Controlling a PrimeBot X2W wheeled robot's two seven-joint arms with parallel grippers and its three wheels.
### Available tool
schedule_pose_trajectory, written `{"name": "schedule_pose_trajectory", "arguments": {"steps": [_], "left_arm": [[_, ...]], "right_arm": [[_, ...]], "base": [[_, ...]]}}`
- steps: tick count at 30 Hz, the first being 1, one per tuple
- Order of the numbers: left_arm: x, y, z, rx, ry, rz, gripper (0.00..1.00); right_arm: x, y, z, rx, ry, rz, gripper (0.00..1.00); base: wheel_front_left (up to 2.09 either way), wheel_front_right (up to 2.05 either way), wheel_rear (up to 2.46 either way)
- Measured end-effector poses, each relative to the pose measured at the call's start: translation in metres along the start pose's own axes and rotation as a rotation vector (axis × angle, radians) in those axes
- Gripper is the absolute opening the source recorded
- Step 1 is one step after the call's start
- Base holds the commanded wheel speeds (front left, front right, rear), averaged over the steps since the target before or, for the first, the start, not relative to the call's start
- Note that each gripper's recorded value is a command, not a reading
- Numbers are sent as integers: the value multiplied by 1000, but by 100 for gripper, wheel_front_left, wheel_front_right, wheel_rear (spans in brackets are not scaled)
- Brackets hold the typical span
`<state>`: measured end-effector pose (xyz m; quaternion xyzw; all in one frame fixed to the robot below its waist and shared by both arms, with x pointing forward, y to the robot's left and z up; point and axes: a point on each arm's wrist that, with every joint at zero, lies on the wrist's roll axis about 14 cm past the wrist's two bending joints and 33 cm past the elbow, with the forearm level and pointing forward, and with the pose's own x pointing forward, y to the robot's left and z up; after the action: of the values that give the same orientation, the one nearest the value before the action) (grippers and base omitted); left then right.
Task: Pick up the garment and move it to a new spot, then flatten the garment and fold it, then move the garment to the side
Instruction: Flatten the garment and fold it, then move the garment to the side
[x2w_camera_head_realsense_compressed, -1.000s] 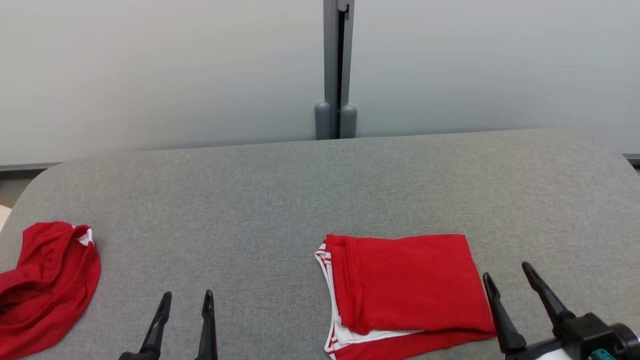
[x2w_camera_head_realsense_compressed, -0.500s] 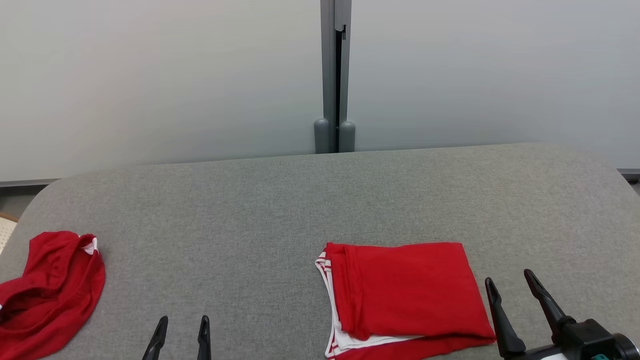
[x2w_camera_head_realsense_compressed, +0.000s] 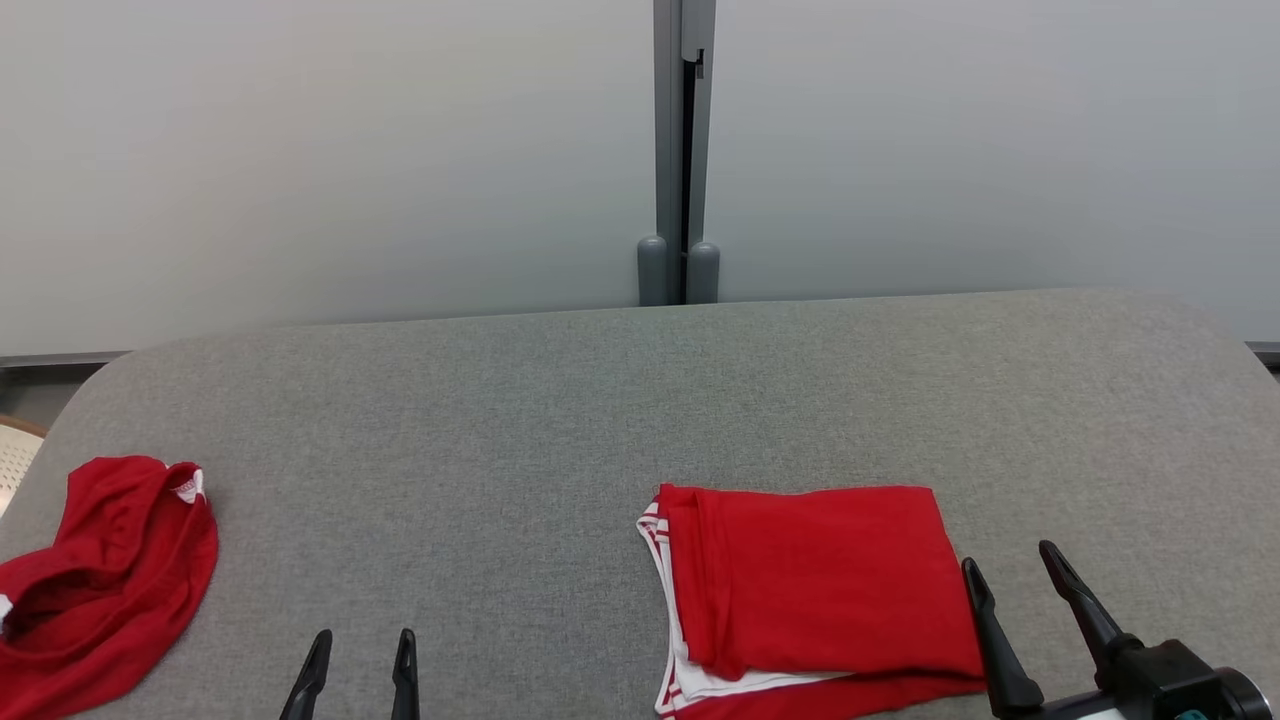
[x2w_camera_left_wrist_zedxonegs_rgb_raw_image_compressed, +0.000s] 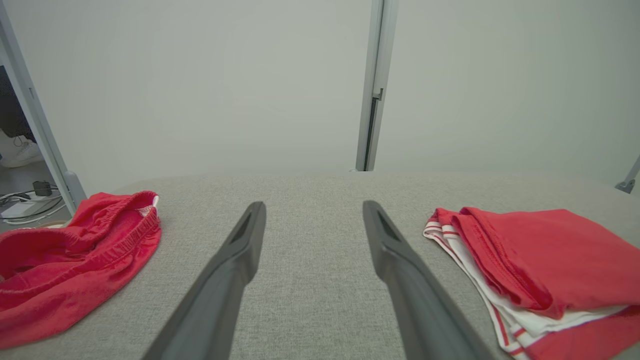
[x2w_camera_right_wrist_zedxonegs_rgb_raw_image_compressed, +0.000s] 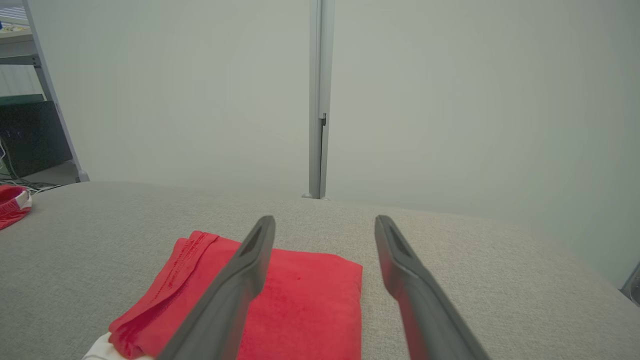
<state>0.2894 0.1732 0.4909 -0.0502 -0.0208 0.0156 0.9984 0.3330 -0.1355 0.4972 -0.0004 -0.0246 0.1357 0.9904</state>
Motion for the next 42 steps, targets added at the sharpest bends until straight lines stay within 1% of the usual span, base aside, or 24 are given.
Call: {"name": "schedule_pose_trajectory", "arguments": {"steps": [7,10,13,17,20,21,24,28,33,37,38,39,40,41,42], "left_arm": [[-1,1,-1,10,3,4,100],[-1,2,-4,13,15,6,100],[0,0,-8,14,26,-2,100],[1,-5,-14,17,49,-27,100],[5,-8,-16,20,58,-39,100],[7,-8,-17,21,60,-39,100],[10,-9,-20,22,71,-47,100],[17,-21,-23,74,81,-107,100],[22,-17,-25,78,92,-97,100],[26,-15,-27,77,97,-87,100],[26,-14,-28,77,103,-84,100],[27,-13,-29,77,107,-81,100],[28,-12,-29,76,107,-78,100],[31,-11,-29,75,105,-75,100],[32,-11,-29,74,106,-72,100]], "right_arm": [[1,6,-4,0,14,21,100],[0,7,-15,25,47,24,100],[-2,7,-38,66,123,32,100],[8,-1,-57,151,195,26,100],[14,-8,-74,237,294,19,100],[19,-18,-79,281,342,8,100],[23,-30,-86,298,423,16,100],[30,-41,-98,309,520,26,100],[29,-38,-121,297,647,61,100],[34,-28,-131,309,690,89,100],[34,-26,-135,313,706,96,92],[35,-24,-138,318,720,100,46],[36,-22,-139,321,727,107,27],[39,-20,-140,323,730,115,0],[41,-18,-141,323,734,124,0]], "base": [[0,0,0],[0,0,0],[0,0,0],[0,0,0],[0,0,0],[0,0,0],[0,0,0],[0,0,0],[0,0,0],[0,0,0],[0,0,0],[0,0,0],[0,0,0],[0,0,0],[0,0,0]]}}
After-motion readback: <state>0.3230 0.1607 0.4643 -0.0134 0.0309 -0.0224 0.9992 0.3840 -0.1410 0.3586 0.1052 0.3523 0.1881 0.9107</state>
